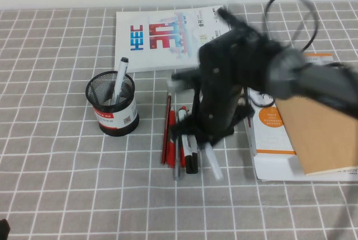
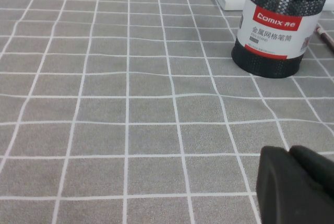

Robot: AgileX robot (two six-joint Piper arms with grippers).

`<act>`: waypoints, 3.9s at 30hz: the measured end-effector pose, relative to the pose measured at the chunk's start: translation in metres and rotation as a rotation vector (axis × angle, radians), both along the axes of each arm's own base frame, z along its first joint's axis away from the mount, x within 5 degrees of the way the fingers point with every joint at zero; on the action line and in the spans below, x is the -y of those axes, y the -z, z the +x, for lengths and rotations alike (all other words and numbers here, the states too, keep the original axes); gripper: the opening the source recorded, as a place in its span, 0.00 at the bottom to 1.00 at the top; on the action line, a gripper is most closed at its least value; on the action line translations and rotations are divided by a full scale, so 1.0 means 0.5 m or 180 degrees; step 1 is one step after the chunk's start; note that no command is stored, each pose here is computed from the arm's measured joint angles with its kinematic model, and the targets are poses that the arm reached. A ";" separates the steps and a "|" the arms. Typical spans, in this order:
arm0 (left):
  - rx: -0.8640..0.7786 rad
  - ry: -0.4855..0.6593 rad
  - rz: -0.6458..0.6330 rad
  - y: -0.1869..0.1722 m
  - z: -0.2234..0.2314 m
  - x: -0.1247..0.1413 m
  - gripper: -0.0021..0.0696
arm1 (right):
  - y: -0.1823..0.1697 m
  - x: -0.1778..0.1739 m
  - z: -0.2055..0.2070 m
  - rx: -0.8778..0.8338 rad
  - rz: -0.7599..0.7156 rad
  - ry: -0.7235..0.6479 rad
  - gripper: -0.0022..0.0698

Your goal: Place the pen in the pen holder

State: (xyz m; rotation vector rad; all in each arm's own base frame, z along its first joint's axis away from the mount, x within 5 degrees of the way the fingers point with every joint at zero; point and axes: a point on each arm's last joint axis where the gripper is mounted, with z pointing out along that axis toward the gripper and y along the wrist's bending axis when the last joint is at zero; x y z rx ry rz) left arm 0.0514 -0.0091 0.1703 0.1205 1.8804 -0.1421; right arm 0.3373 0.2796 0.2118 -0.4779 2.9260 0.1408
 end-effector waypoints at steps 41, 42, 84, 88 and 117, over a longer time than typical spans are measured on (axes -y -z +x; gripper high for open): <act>0.0000 0.0000 0.0000 0.000 0.000 0.000 0.02 | -0.007 -0.202 0.037 0.3465 0.2618 -0.1465 0.37; 0.0000 0.0000 0.0000 0.000 0.000 0.000 0.02 | -0.006 -0.201 0.037 0.3456 0.2604 -0.1462 0.39; 0.0000 0.0000 0.0000 0.000 0.000 0.000 0.02 | -0.192 0.316 -0.407 0.3030 0.1242 -0.1145 0.01; 0.0000 0.0000 0.0000 0.000 0.000 0.000 0.02 | -0.190 0.367 -0.431 0.3148 0.1176 -0.0944 0.01; 0.0000 0.0000 0.0000 0.000 0.000 0.000 0.02 | 0.008 0.552 -0.545 0.4337 0.0324 0.0565 0.01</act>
